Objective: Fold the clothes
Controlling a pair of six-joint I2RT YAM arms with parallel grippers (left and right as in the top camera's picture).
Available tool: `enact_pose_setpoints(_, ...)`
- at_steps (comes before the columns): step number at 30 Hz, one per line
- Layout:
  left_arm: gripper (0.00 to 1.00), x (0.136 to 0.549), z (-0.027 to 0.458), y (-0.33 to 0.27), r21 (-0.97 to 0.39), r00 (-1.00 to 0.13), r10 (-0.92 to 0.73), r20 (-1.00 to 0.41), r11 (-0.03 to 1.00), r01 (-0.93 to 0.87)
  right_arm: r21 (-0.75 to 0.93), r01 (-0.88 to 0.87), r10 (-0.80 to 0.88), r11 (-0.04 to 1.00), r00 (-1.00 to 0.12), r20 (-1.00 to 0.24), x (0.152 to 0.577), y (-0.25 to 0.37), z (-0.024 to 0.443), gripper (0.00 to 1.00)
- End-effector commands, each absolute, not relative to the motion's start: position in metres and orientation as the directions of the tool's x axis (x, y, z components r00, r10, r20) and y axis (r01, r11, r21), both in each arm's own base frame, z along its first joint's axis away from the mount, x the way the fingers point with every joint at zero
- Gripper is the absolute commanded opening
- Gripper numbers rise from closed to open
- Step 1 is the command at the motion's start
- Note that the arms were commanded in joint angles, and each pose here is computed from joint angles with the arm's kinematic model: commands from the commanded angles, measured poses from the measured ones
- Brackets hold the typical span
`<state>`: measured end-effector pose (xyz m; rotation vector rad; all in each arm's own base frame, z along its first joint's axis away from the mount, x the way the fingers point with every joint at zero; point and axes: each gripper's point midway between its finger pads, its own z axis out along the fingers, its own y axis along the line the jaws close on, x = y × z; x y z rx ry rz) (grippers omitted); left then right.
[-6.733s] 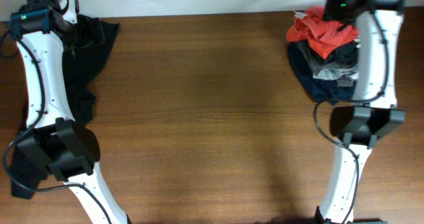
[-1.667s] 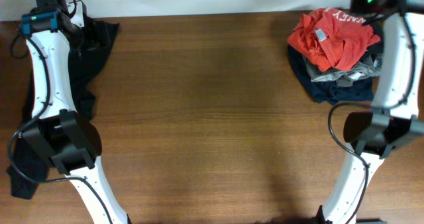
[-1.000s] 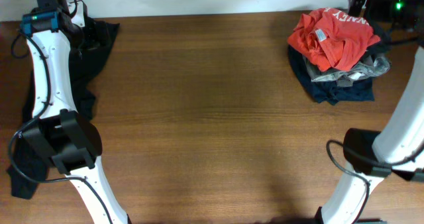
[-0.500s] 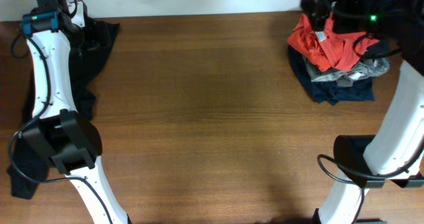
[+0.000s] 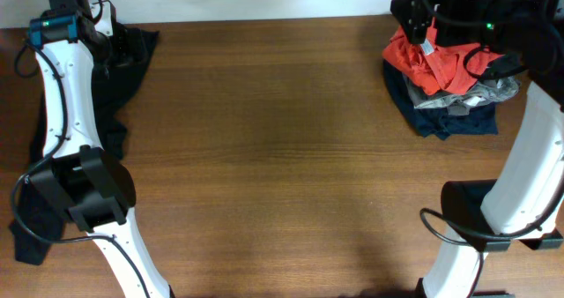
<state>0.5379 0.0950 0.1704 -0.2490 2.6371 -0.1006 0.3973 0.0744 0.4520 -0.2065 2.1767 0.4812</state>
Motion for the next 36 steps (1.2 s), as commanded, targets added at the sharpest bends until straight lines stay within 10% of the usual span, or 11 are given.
enact_pose_setpoints(1, 0.99, 0.54, 0.174, 0.091, -0.129, -0.861, -0.193, -0.47, 0.98, -0.15, 0.132, -0.214, -0.002, 0.968, -0.532, -0.847, 0.383, 0.063, 0.475, 0.99)
enact_pose_setpoints(16, 0.99, 0.54, 0.174, 0.091, -0.129, -0.861, -0.193, -0.47, 0.98, -0.15, 0.019, -0.085, -0.011, 0.996, -0.349, -0.937, 0.327, 0.033, 0.496, 0.99)
enact_pose_setpoints(36, 0.99, 0.54, 0.174, 0.091, -0.129, -0.862, -0.193, -0.47, 0.98, -0.15, 0.028, 0.08, 0.041, 0.996, -0.158, -0.987, 0.232, -0.017, 0.289, 0.98)
